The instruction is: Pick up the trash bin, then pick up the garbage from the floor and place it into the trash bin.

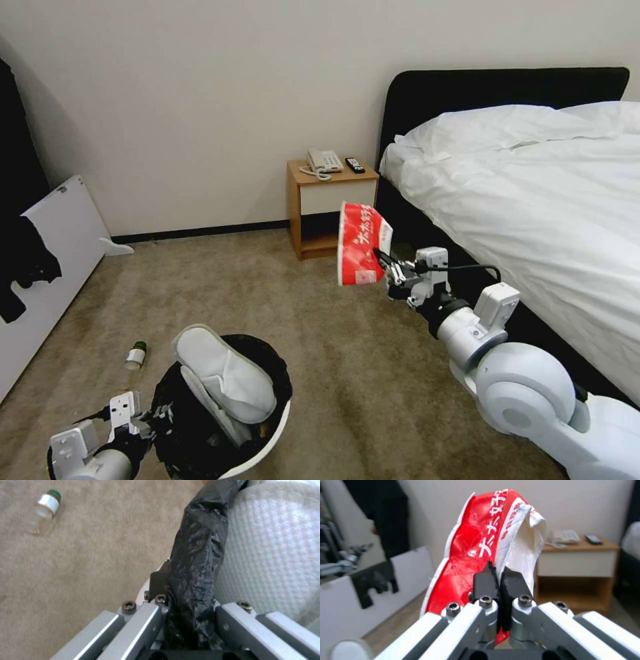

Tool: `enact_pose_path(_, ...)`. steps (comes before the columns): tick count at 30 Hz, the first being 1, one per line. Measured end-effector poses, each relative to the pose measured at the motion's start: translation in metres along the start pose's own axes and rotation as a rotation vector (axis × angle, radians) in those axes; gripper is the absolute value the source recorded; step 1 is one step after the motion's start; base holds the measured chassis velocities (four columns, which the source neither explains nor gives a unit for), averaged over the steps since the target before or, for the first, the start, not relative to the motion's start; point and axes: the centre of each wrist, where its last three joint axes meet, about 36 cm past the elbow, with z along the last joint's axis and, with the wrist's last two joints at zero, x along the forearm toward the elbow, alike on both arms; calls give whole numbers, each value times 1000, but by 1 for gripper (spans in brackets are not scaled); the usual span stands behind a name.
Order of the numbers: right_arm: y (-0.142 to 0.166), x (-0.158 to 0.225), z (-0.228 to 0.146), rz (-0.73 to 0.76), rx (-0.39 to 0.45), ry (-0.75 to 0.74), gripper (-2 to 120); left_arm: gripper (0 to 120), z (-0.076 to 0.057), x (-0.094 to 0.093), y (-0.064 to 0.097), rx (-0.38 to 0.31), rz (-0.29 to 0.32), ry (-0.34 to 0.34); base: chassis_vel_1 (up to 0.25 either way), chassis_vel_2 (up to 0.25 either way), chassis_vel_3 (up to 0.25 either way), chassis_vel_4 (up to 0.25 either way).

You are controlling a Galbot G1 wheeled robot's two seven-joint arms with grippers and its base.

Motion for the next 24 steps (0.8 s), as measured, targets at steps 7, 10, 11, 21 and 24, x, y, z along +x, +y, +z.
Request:
enact_pose_path(7,25,-19,-2,-133,-45,-22,0,2,-20,10,-5,24,29,-34,0,0,0,0)
enact_pose_path(10,34,-26,-2,-175,-61,-19,0,2,-23,13,-6,30,33,-39,0,0,0,0)
enact_pose_path(11,39,-30,-2,-194,-67,-17,0,2,-24,15,-6,32,33,-41,0,0,0,0)
enact_pose_path(21,95,-61,4,-339,-19,106,0,2,-29,25,-9,36,31,-60,0,0,0,0)
enact_pose_path(24,105,-65,8,-348,2,145,0,2,-29,27,-9,37,33,-64,0,0,0,0)
